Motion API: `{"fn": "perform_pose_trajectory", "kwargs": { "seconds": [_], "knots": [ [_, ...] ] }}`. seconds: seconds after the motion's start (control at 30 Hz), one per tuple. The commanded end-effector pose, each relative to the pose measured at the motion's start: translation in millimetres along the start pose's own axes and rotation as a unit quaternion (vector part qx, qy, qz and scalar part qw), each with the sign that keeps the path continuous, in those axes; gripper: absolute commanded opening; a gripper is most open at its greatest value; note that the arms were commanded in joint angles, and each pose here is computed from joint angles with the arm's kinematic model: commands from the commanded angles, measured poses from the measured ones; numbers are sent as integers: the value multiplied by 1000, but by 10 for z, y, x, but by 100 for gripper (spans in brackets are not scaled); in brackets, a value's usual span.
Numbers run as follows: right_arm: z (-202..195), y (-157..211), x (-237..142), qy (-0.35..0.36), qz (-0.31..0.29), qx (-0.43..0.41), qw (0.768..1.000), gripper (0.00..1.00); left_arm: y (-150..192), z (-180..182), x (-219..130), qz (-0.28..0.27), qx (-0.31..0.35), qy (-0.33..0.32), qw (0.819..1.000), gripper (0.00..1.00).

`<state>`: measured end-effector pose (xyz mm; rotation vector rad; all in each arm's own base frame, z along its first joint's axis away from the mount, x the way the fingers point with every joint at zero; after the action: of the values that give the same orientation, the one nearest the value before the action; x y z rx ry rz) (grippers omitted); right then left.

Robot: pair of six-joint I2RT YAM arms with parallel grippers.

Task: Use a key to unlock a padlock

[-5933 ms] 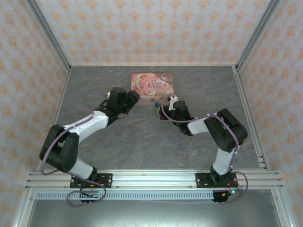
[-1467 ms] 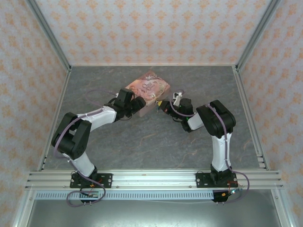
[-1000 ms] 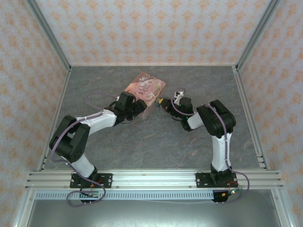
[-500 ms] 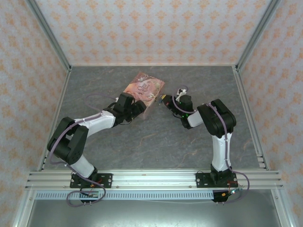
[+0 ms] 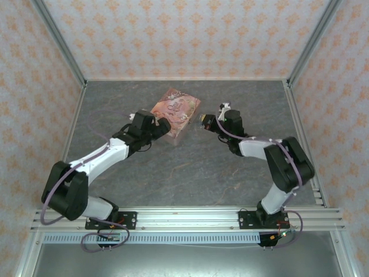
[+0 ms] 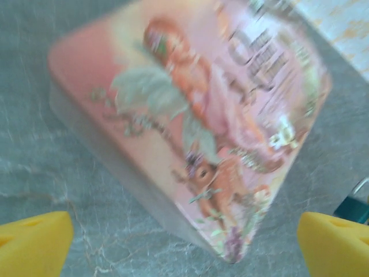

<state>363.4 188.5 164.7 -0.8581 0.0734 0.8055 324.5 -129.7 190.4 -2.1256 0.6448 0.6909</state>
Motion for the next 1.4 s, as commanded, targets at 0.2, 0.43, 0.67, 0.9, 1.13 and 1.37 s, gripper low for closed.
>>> {"fn": "perform_pose_trajectory", "kwargs": {
  "seconds": [0.2, 0.43, 0.67, 0.9, 1.13, 1.37],
  "knots": [
    [-198, 567, -688, 129, 230, -76, 962, 0, -504, -141, -504, -149, 85, 8, 985, 100],
    [-353, 816, -763, 144, 251, -33, 957, 0, -578, -88, -533, -179, 64, 12, 982, 100],
    [-499, 916, -637, 156, 255, -20, 954, 0, -603, -115, -532, -177, 64, 16, 982, 100],
    [-505, 800, -627, 176, 230, -42, 956, 24, -627, -52, -578, -183, 62, -4, 981, 100],
    [-396, 460, -730, 206, 174, -102, 958, 40, -718, 19, -732, -209, 74, -35, 974, 100],
    [-389, -14, -1019, 260, 67, -150, 951, 54, -801, 165, -960, -259, 89, -77, 959, 100]
  ]
}}
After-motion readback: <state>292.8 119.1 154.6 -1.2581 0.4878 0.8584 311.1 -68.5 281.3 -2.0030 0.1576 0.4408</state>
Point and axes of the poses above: each hand's point on the last joint's axis, 136 mm out from that joint toward the fingers, its own x axis out along the fingers, its own z axis along the line the jaws close on, y = z × x, the point moved 6 cm from there along -x, back along the fingers
